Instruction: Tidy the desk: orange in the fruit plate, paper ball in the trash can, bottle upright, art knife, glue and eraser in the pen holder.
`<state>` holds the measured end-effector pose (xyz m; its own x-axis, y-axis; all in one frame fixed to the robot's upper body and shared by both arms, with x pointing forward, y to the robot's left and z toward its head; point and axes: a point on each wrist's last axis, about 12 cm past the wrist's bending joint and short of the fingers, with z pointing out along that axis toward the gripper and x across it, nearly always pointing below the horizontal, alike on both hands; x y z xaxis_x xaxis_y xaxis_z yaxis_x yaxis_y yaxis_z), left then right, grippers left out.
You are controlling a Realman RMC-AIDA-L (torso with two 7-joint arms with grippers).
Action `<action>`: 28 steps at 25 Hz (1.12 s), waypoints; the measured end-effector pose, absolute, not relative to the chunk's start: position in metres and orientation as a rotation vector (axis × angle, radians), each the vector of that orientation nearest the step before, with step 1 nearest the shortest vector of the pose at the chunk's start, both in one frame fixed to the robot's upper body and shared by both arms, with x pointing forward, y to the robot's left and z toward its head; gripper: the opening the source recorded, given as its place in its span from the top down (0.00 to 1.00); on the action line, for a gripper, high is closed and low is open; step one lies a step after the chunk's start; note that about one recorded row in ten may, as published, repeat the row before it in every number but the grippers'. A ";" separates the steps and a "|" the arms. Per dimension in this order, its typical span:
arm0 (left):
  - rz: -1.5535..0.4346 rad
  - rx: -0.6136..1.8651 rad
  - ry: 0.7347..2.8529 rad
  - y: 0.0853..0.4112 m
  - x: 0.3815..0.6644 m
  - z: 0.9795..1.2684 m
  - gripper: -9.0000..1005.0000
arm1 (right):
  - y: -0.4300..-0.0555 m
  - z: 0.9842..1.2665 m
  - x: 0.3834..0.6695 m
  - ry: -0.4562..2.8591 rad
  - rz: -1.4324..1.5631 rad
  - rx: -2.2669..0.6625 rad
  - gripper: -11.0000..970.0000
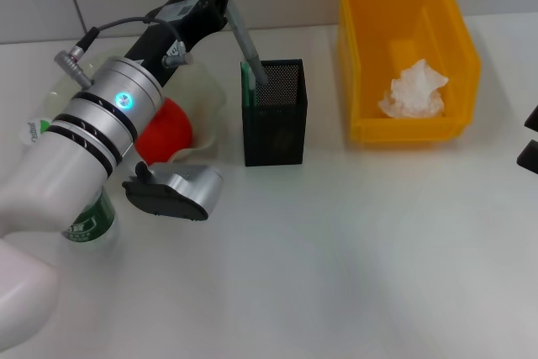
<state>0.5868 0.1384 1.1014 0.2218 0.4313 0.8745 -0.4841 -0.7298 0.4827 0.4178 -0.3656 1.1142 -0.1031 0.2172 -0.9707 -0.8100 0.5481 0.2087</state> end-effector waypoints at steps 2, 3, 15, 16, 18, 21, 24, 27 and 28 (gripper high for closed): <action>1.602 1.773 -0.049 0.138 0.587 1.101 0.83 | -0.366 1.114 0.418 1.420 0.942 -0.549 0.39; 1.599 1.773 -0.046 0.138 0.587 1.101 0.83 | -0.366 1.114 0.418 1.420 0.942 -0.549 0.39; 1.545 1.763 -0.007 0.136 0.585 1.100 0.80 | -0.367 1.114 0.417 1.419 0.936 -0.541 0.39; 1.545 1.763 -0.007 0.136 0.585 1.100 0.79 | -0.367 1.114 0.417 1.419 0.936 -0.541 0.39; 1.536 1.752 0.007 0.135 0.585 1.102 0.76 | -0.367 1.114 0.417 1.418 0.937 -0.542 0.39; 1.494 1.724 0.067 0.134 0.587 1.105 0.74 | -0.366 1.115 0.417 1.416 0.938 -0.544 0.39; 1.412 1.668 0.162 0.132 0.588 1.110 0.74 | -0.366 1.115 0.418 1.416 0.937 -0.545 0.39; 1.320 1.600 0.256 0.128 0.589 1.117 0.74 | -0.366 1.115 0.419 1.414 0.937 -0.547 0.39; 1.283 1.573 0.289 0.126 0.588 1.120 0.74 | -0.366 1.116 0.420 1.412 0.937 -0.549 0.39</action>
<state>0.5882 0.1262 1.1201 0.3989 0.7132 0.5764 -0.3973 -0.4321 0.8096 0.4199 -0.3660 1.1156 -0.0944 0.2188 -0.9712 -0.8096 0.5508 0.2028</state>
